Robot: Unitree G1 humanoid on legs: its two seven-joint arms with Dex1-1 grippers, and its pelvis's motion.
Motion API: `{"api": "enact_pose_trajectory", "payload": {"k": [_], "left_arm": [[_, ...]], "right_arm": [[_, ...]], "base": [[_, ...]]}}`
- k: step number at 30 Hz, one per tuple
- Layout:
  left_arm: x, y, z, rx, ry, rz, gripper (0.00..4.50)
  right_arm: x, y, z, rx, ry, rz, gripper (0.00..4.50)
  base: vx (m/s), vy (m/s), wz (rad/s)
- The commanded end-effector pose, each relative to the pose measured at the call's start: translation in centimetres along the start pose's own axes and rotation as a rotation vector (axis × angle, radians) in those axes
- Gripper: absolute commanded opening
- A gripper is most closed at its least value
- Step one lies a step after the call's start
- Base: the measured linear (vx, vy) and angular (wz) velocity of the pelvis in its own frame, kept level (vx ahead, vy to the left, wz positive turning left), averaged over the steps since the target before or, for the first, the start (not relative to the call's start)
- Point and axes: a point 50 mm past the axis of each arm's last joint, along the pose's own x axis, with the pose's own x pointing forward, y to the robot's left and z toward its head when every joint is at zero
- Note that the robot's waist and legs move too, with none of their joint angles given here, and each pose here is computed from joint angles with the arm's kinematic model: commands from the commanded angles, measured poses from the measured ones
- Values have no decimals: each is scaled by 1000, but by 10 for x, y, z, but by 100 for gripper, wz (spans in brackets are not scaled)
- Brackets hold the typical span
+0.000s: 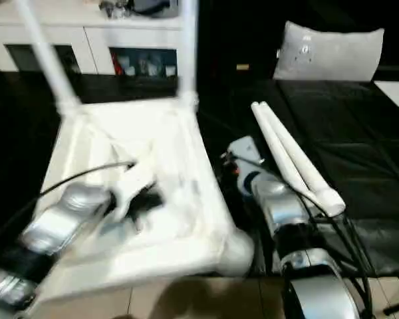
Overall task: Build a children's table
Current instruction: Rotate table base
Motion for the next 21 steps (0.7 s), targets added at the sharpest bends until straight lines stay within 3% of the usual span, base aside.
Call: {"api": "enact_pose_trajectory", "payload": {"k": [1, 5, 7, 9, 11, 15, 18, 21], "left_arm": [[-1, 17, 0, 17, 15, 149, 3], [5, 37, -5, 52, 52, 356, 3], [6, 41, -6, 63, 50, 396, 3], [6, 43, -6, 112, 21, 433, 3], [7, 40, -1, 82, -57, 403, 3], [5, 34, 4, 65, -148, 362, 3], [-3, 23, 12, -9, -261, 254, 41], [-14, 11, 20, -43, -336, 166, 71]], "right_arm": [[2, 3, 5, 3, -20, 7, 450], [-7, -11, 17, 12, -102, -47, 450], [-8, -14, 19, 16, -114, -62, 450], [-15, -26, 25, -2, -135, -149, 450], [-22, -37, 26, 2, -116, -250, 450], [-28, -43, 26, 28, -77, -283, 450], [-36, -51, 22, 29, 34, -324, 450], [-42, -57, 21, 54, 78, -304, 450]], "base": [[0, 0, 0], [0, 0, 0], [0, 0, 0], [0, 0, 0], [0, 0, 0], [0, 0, 0], [0, 0, 0], [0, 0, 0]]}}
